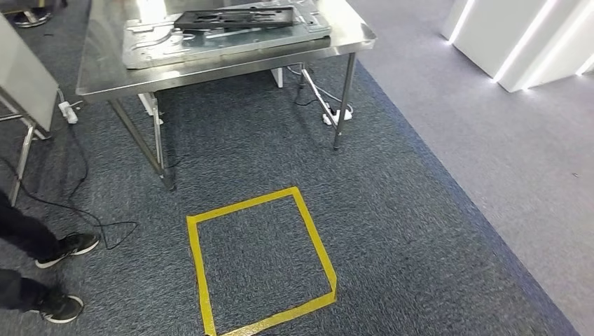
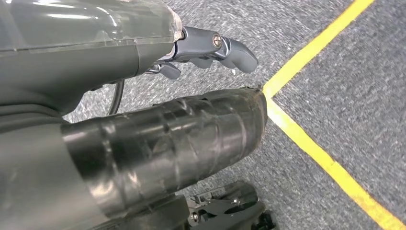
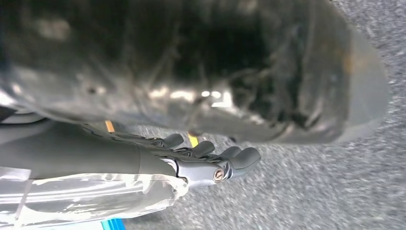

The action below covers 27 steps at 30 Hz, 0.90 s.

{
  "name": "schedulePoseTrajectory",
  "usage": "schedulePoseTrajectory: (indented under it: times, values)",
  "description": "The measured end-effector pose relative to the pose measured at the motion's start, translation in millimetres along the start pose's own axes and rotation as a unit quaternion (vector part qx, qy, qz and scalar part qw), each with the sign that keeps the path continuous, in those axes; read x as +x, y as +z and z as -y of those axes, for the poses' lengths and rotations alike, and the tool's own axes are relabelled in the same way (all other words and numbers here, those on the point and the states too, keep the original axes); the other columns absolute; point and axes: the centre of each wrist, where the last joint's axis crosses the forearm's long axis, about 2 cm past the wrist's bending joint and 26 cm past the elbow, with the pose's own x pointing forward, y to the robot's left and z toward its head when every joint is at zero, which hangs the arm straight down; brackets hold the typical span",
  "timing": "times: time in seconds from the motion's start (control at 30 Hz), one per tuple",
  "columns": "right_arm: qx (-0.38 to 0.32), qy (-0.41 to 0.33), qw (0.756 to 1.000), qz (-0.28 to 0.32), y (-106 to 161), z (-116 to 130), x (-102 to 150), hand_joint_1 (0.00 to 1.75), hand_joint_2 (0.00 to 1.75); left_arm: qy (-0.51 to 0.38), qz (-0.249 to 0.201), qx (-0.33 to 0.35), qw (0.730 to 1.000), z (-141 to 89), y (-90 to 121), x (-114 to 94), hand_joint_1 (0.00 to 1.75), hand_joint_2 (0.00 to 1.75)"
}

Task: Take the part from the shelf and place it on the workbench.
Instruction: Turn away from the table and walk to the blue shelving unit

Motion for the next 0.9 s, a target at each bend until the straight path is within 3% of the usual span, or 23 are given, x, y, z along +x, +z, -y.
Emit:
schedulePoseTrajectory:
  times: [0.9]
  values:
    - [0.012, 0.028, 0.998, -0.058, 5.1, -8.3, -5.0, 0.00, 0.00, -0.001, 0.008, 0.011, 1.000, 0.7, 0.7, -0.1, 0.00, 0.00]
